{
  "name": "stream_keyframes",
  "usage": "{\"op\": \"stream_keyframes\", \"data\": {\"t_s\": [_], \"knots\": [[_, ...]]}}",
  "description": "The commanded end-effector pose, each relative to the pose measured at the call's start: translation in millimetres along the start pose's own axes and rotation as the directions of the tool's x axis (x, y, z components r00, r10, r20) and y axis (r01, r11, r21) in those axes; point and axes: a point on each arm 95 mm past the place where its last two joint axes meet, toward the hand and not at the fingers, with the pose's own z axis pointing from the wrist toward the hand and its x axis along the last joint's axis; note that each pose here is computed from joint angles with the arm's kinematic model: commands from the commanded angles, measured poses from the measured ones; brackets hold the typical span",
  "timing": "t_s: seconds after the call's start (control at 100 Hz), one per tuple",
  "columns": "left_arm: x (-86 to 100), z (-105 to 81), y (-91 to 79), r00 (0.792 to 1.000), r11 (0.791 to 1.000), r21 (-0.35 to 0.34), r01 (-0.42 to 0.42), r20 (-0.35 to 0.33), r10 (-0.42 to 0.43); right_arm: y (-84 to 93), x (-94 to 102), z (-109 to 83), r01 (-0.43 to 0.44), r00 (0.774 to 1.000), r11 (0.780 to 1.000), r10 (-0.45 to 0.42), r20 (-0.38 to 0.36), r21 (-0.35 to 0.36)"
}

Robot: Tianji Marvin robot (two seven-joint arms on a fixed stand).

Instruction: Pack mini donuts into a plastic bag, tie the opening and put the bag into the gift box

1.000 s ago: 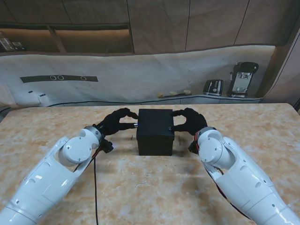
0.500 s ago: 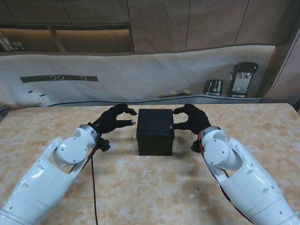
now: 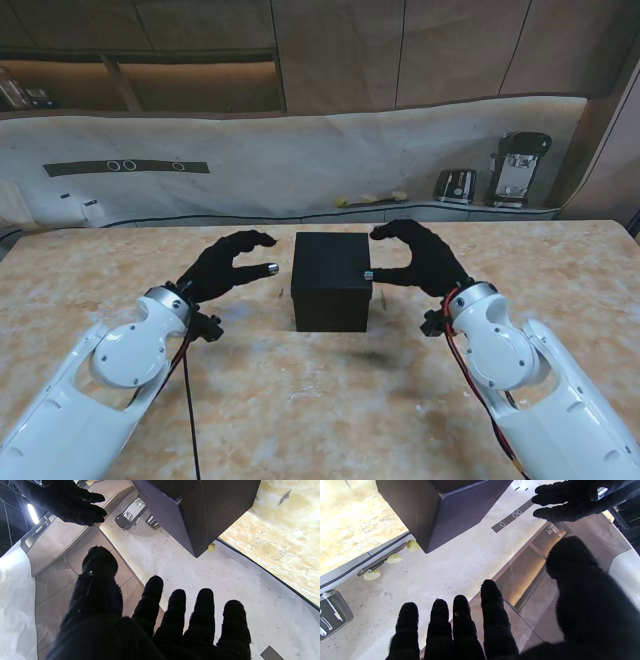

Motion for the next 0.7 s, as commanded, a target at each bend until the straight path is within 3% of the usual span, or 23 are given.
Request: {"op": "stream_keyframes", "data": {"t_s": [0.0,0.35,0.69], "knots": [[-1.7,-10.8,9.5,1.000,1.000,-0.024,0.000,0.001,0.000,-9.4,1.4,-11.5,-0.007,1.000,1.000,0.007,-0.004,0.027],[-0.7,-56.3,33.9,1.000,1.000,-0.022,0.004,0.005,-0.004,-23.9,3.9,-63.2,-0.022,0.999,1.000,0.022,-0.035,0.000],[-2.8,-83.5,54.5,0.999,0.999,-0.030,-0.023,0.022,0.023,-42.6,1.6,-99.8,-0.031,0.999,0.999,0.031,-0.027,-0.004]]}}
